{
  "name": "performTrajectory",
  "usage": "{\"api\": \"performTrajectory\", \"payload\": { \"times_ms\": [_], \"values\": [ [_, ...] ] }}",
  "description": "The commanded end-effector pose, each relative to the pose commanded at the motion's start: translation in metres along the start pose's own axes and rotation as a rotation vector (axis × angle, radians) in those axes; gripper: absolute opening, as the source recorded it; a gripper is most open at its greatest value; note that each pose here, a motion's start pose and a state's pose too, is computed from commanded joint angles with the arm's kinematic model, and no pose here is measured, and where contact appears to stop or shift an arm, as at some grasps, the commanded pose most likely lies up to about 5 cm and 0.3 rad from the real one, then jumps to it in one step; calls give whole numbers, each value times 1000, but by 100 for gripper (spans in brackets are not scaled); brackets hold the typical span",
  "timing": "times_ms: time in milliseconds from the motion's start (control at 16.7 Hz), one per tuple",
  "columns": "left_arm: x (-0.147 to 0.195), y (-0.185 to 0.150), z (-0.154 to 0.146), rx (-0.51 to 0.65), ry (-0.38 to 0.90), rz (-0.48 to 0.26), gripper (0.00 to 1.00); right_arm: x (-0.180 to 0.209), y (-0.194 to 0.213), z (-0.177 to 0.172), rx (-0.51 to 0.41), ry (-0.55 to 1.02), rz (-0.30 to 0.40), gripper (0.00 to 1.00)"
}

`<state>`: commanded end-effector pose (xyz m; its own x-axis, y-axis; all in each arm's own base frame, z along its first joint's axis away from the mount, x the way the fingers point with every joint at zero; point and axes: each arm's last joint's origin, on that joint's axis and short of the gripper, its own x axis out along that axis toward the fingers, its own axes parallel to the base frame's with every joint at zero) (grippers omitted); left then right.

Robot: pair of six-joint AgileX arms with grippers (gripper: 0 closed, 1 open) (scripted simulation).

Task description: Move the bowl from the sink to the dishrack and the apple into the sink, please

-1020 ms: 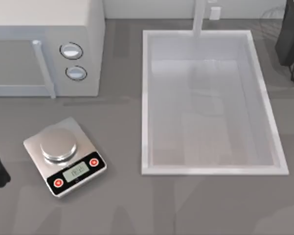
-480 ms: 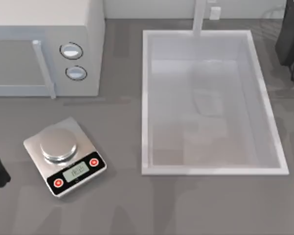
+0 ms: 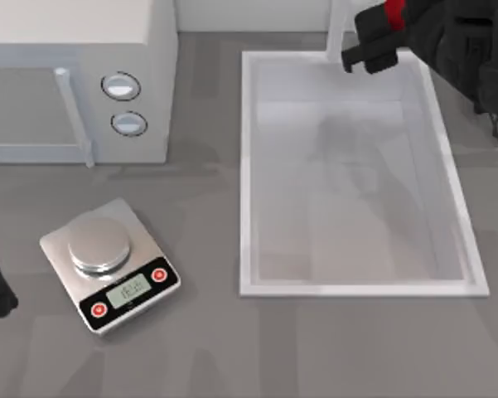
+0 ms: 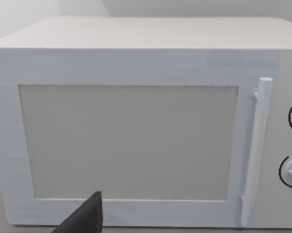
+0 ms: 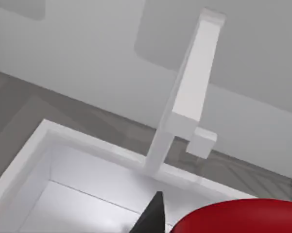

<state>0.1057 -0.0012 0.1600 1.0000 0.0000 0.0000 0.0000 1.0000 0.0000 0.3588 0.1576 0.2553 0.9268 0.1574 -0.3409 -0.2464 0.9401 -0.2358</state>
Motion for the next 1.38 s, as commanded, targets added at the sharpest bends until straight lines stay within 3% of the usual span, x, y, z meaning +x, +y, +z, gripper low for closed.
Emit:
{"api": "performTrajectory", "payload": {
  "times_ms": [240,600,1020,1380],
  "values": [
    [0,0,0,0,0,0,100,-15,34,-13,124,-217,-75,0],
    [0,0,0,0,0,0,100,-50,53,-48,255,-306,-199,0],
    [0,0,0,0,0,0,100,-62,57,-59,281,-323,-220,0],
    [0,0,0,0,0,0,100,-44,68,-81,276,-311,-221,0]
  ]
}}
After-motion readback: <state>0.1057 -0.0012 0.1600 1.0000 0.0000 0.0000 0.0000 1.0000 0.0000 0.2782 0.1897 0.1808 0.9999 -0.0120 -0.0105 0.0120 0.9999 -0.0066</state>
